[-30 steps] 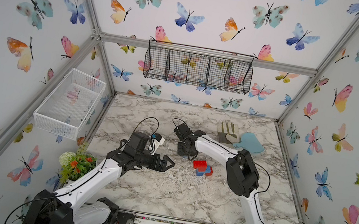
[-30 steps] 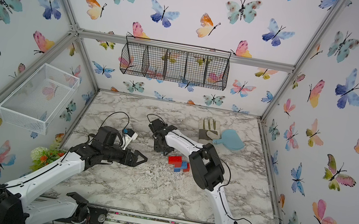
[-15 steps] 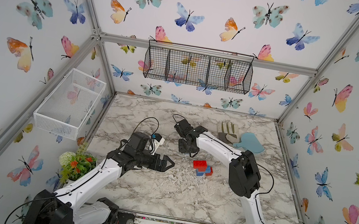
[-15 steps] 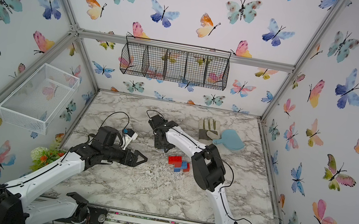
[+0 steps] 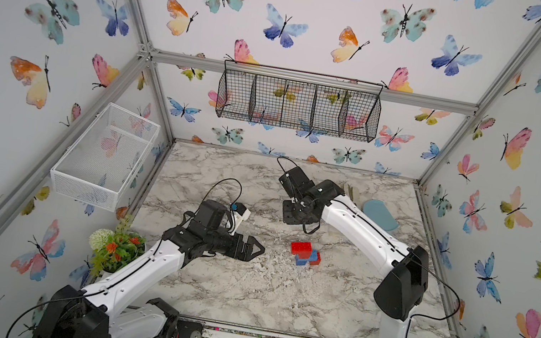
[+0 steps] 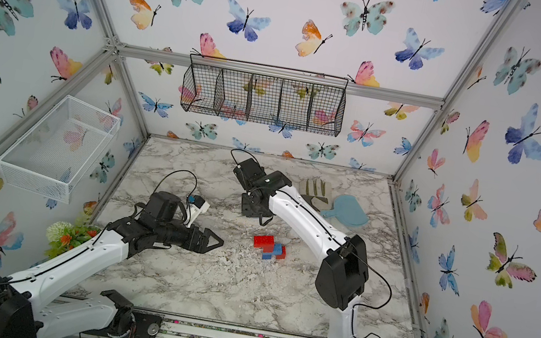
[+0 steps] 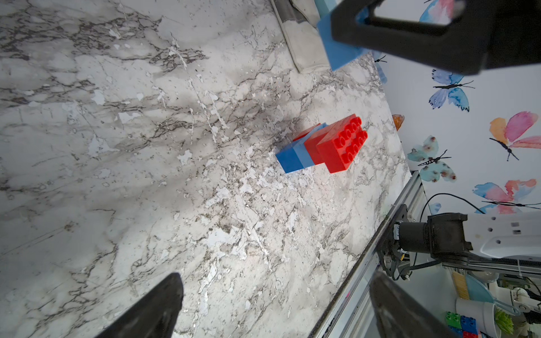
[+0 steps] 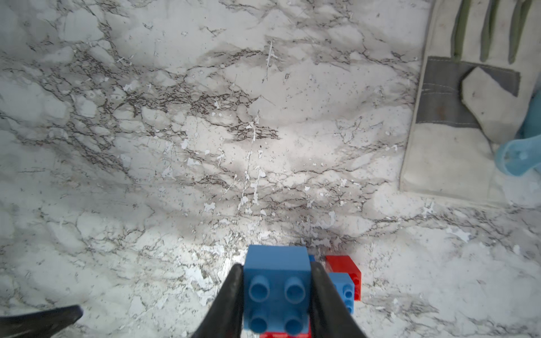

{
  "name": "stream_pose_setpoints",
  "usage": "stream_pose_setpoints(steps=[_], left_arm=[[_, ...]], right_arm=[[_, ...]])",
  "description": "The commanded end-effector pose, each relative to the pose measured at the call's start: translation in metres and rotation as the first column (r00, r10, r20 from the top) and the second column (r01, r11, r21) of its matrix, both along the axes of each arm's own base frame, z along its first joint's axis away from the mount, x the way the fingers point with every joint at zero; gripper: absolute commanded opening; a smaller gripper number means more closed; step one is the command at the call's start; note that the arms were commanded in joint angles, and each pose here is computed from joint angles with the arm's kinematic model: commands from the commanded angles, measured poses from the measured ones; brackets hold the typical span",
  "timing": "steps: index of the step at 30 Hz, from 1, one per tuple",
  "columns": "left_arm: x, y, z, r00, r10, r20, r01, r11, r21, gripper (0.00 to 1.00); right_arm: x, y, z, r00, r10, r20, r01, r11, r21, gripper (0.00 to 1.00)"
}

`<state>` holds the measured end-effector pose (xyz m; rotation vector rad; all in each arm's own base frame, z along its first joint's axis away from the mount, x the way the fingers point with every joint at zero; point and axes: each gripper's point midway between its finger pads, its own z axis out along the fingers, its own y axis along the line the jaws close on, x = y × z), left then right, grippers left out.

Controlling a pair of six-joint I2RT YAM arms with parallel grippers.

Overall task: Assemble a giraffe with lego
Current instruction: Pick up the lego brick from the center of the board, then assemble the lego brick with the lego brick.

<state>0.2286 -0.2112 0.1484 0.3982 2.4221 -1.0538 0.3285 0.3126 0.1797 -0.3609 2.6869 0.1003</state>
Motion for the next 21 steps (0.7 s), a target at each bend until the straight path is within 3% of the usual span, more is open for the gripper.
stream_pose_setpoints(steps=[1,11,21], left_arm=[[-0.002,-0.001,-0.003,1.0,-0.007,-0.003,0.007,1.0,-0.005,0.98],[-0.002,-0.002,-0.003,1.0,-0.008,-0.006,0.008,1.0,-0.004,0.98],[-0.001,-0.002,-0.002,1.0,-0.008,-0.001,0.008,1.0,-0.005,0.98]], right_arm=[[-0.022,-0.019,0.001,0.997,-0.006,-0.07,0.004,1.0,-0.024,0.31],[-0.052,-0.043,0.009,0.993,-0.011,-0.117,0.009,1.0,-0.016,0.31],[-0.069,-0.054,-0.015,0.986,-0.014,-0.165,0.012,1.0,-0.017,0.3]])
